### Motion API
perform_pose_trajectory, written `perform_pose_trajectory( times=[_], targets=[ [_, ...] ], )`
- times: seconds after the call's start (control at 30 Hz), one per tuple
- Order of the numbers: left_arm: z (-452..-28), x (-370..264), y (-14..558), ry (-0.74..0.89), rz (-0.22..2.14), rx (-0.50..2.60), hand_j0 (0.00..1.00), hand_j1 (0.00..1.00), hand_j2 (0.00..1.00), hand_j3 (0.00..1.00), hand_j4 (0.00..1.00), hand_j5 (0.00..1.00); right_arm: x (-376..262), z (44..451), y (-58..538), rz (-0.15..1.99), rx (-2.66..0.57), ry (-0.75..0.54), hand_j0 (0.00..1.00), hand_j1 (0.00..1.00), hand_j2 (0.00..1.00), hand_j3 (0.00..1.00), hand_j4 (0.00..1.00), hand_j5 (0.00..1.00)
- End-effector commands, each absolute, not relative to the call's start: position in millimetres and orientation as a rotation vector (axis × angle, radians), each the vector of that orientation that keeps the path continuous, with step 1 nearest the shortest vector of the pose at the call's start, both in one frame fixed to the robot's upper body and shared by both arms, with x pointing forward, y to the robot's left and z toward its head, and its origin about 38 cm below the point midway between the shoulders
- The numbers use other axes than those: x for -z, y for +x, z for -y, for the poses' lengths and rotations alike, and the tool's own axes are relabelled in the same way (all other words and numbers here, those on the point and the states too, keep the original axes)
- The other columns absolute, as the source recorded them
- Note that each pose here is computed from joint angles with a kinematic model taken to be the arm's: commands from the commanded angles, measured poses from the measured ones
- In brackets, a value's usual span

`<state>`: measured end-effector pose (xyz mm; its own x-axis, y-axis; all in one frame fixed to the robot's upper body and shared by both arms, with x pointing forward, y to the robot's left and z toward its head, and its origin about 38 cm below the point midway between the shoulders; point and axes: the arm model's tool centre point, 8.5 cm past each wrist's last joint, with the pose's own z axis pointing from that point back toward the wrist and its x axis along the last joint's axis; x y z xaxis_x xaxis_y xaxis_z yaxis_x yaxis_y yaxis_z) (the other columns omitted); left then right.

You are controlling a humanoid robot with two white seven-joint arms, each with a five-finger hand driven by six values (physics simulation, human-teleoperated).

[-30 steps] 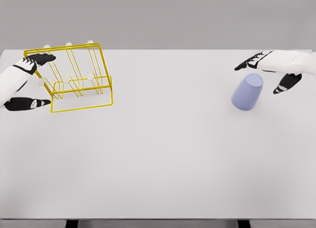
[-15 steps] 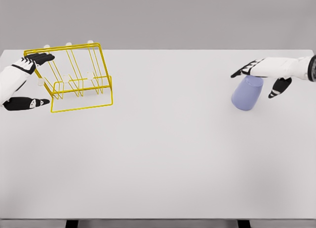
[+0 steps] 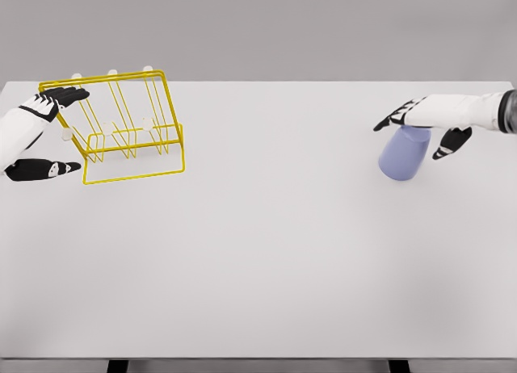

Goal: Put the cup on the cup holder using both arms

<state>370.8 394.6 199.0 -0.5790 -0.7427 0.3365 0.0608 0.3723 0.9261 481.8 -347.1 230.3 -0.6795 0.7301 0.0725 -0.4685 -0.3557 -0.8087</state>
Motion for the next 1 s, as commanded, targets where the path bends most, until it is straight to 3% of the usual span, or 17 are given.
perform_pose_trajectory(
  times=[0.0, 0.3, 0.47, 0.97],
  targets=[
    [-394.7, -199.9, 370.7, 0.591, 1.851, 1.285, 1.0, 1.0, 1.0, 1.0, 1.0, 1.0, -230.1, 346.6, 481.5, 1.107, -2.072, -0.385, 0.7, 0.7, 0.7, 0.7, 0.7, 0.7],
    [-394.7, -199.9, 370.7, 0.591, 1.851, 1.285, 1.0, 1.0, 1.0, 1.0, 1.0, 1.0, -230.0, 339.6, 479.4, 1.114, -2.094, -0.375, 0.56, 0.56, 0.56, 0.56, 0.56, 0.56],
    [-394.4, -199.6, 370.8, 0.59, 1.852, 1.284, 1.0, 1.0, 1.0, 1.0, 1.0, 1.0, -230.3, 338.6, 479.2, 1.119, -2.092, -0.369, 0.4, 0.4, 0.4, 0.4, 0.4, 0.4],
    [-394.4, -199.6, 370.8, 0.59, 1.852, 1.284, 1.0, 1.0, 1.0, 1.0, 1.0, 1.0, -281.5, 316.6, 481.0, 1.271, -2.118, -0.445, 0.38, 0.38, 0.38, 0.38, 0.38, 0.38]
  ],
)
